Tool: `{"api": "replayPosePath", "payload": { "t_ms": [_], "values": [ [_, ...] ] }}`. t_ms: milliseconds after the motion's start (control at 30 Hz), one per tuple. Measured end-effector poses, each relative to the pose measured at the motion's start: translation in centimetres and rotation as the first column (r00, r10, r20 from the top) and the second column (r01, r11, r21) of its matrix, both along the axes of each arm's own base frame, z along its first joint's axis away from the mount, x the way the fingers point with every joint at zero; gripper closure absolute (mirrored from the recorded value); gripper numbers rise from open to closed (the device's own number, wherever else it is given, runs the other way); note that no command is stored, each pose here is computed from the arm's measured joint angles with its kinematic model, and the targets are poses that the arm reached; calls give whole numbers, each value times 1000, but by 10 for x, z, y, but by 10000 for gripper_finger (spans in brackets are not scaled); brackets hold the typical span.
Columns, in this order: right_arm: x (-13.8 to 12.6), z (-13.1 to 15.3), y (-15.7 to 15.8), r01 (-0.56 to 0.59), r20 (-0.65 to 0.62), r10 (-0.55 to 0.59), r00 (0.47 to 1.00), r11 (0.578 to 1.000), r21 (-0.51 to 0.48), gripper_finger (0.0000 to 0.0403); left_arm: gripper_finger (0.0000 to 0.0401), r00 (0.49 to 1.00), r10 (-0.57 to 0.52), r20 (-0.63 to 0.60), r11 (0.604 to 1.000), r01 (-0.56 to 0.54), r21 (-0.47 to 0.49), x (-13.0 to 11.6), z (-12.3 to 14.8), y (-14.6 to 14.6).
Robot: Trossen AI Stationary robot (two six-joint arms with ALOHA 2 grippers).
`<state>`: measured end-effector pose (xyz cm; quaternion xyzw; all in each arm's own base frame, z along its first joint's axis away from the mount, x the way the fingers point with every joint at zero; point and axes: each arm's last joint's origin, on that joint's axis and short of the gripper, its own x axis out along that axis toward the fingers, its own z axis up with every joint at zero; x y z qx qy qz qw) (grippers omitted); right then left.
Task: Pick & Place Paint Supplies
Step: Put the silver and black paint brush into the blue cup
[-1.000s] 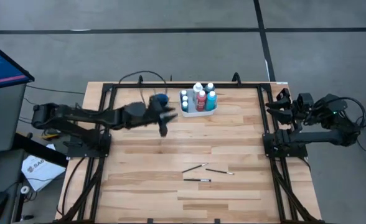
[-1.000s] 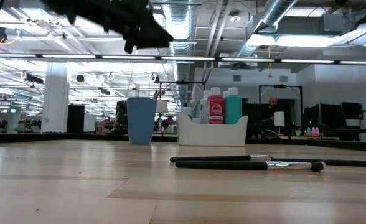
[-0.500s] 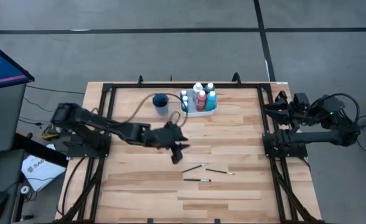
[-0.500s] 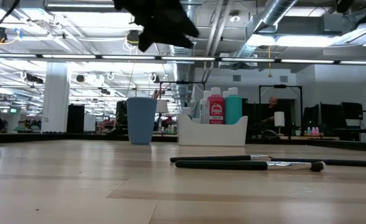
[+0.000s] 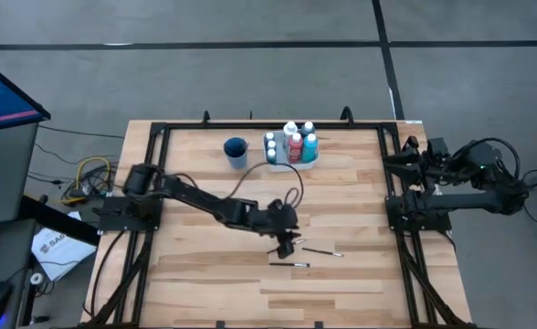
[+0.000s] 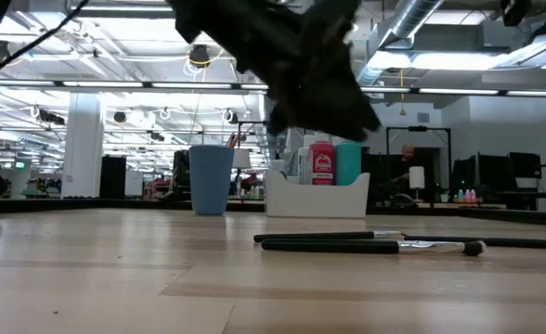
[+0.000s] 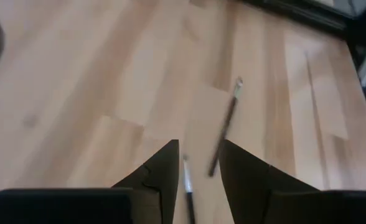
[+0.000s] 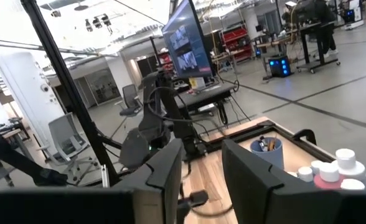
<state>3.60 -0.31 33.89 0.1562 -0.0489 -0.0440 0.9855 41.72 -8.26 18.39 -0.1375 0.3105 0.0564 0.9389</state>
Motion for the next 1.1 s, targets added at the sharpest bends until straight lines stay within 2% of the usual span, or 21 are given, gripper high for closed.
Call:
{"api": "replayPosePath", "payload": {
  "t_ms": [233, 433, 800, 967, 1100],
  "values": [
    [0, -1, 0, 0, -11, 0, 1000, 1000, -5, 294, 297, 993, -85, -81, 995, 89, 48, 17, -39, -16],
    [0, -2, 0, 0, -21, 0, 1000, 1000, -7, 294, 297, 989, -80, -121, 992, 91, 86, 18, -64, -22],
    [0, -2, 0, -4, -23, 4, 1000, 1000, -7, 294, 297, 992, -22, -122, 989, 39, 141, 20, -71, -16],
    [0, -2, 0, -4, -23, 4, 1000, 1000, -7, 294, 297, 987, -96, -127, 989, 109, 102, 21, -71, -18],
    [0, -2, 0, -4, -23, 4, 1000, 1000, -7, 294, 297, 983, -140, -123, 979, 156, 130, 20, -70, -25]
  ]
}}
